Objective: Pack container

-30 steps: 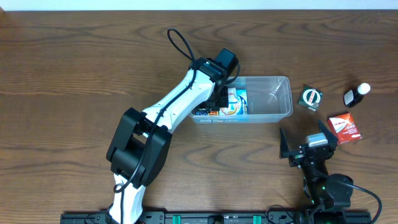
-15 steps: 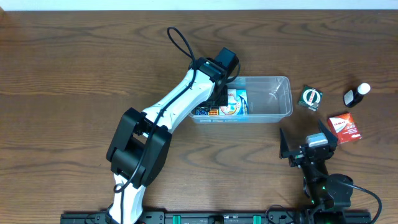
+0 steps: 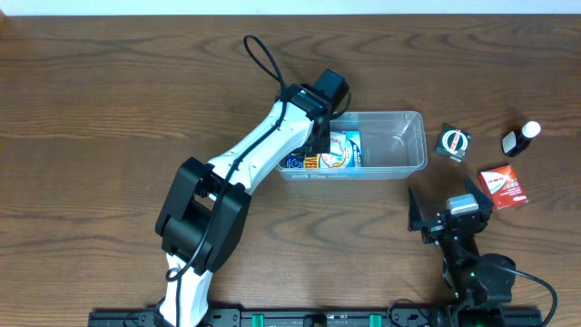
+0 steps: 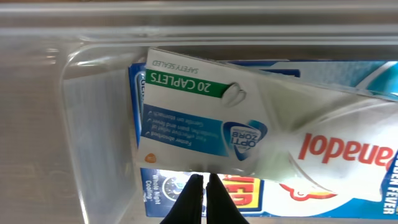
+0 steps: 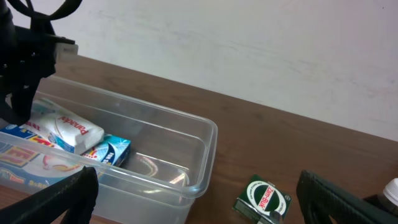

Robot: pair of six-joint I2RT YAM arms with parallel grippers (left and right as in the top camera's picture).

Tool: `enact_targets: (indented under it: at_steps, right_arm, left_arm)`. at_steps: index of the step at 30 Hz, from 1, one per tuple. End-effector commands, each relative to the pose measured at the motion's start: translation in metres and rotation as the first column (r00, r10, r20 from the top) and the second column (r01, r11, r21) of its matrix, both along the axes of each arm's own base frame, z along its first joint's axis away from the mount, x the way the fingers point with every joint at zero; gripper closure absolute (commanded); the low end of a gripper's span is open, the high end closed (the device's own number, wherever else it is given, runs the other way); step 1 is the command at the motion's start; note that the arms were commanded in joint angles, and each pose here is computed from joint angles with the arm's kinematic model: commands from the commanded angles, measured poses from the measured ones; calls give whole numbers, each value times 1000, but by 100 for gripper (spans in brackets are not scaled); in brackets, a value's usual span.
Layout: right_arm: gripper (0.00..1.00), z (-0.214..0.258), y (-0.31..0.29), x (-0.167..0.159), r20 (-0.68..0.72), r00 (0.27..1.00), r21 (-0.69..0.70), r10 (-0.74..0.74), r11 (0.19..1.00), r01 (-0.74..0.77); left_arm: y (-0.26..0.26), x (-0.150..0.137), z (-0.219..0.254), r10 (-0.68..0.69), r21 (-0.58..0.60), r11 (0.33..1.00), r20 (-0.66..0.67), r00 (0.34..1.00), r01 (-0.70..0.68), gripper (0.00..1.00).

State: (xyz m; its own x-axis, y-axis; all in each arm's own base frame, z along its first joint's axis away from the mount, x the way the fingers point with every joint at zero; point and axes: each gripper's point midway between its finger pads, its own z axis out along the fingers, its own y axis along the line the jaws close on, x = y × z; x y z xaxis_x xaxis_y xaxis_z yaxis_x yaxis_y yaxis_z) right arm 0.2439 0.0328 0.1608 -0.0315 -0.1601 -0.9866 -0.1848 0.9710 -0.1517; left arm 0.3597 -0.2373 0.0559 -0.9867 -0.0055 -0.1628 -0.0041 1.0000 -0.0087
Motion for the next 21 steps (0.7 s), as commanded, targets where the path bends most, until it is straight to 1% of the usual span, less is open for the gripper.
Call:
enact_targets:
  at_steps: [1, 3, 5, 9, 14, 21]
  right_arm:
    - [1, -1, 2, 0, -4, 1000, 7, 6, 1000, -6]
    - [1, -1, 2, 0, -4, 1000, 7, 6, 1000, -6]
    - [1, -1, 2, 0, -4, 1000, 7, 6, 1000, -6]
    - [1, -1, 2, 0, -4, 1000, 7, 7, 1000, -7]
    - [1, -1, 2, 0, -4, 1000, 7, 6, 1000, -6]
    - [1, -1, 2, 0, -4, 1000, 7, 6, 1000, -6]
  left_arm:
    - [2, -7, -10, -8, 15, 1000, -40, 999, 9, 94]
    - [-5, -14, -10, -23, -28, 999, -79, 997, 21, 94]
    - [-18, -23, -9, -64, -103, 993, -124, 990, 51, 94]
    - [-36, -31, -6, -101, -189, 979, -153, 983, 71, 94]
    - [-51, -28, -5, -171, -207, 967, -98, 980, 148, 94]
    - [-40, -17, -8, -156, -107, 983, -36, 987, 151, 94]
